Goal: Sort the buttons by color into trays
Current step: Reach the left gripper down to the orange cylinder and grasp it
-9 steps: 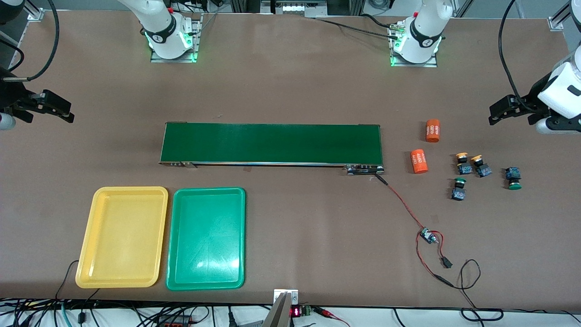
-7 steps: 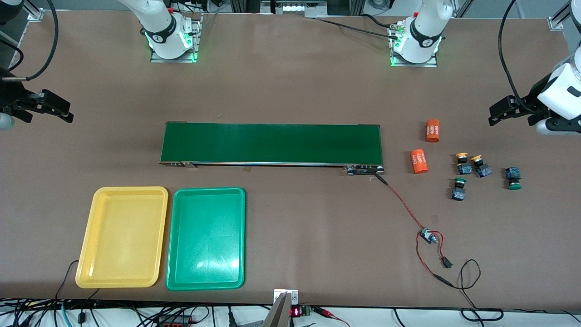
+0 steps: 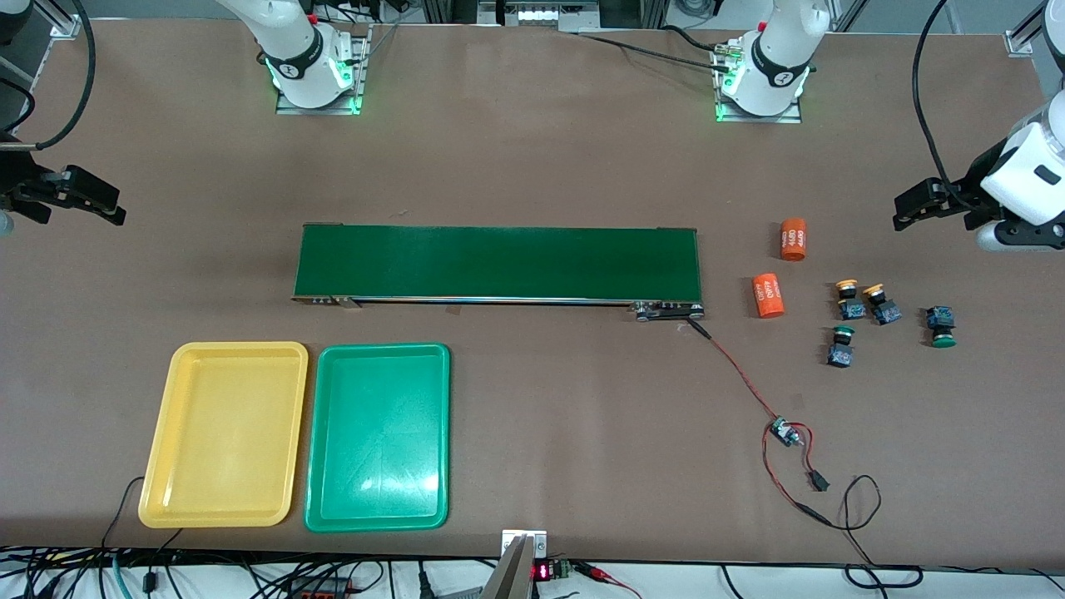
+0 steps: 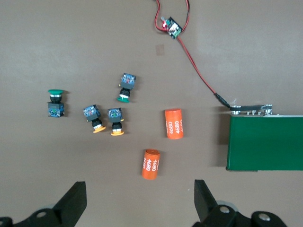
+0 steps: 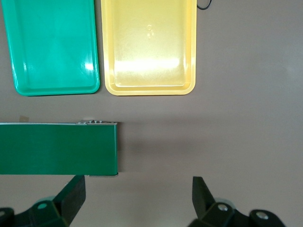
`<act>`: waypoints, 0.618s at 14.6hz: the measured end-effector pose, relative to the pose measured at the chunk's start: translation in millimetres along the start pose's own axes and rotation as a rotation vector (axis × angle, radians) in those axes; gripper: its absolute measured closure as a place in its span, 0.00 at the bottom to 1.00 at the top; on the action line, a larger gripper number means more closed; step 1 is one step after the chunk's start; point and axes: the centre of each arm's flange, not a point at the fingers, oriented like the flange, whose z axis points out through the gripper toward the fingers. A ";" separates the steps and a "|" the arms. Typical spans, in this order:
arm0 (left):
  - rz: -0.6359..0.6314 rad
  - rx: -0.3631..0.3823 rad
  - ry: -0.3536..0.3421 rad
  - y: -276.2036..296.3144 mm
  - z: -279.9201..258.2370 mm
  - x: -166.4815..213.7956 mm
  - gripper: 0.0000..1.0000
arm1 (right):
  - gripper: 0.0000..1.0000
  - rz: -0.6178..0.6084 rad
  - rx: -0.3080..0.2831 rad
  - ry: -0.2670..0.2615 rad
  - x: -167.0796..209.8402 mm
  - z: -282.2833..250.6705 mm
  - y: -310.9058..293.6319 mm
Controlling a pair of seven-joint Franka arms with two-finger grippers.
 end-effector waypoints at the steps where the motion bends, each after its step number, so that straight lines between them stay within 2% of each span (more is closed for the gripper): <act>1: 0.000 0.000 -0.016 -0.1 5.2 1.8 0.00 | 0.00 0.000 0.000 0.000 0.0 0.3 0.1; 4: 0.013 0.000 -0.071 0.2 26.5 11.9 0.00 | 0.00 0.000 0.000 -0.001 0.0 0.5 -0.1; 9: 0.025 0.000 -0.216 2.7 93.4 31.4 0.00 | 0.00 0.000 0.000 -0.001 -0.1 0.8 -0.2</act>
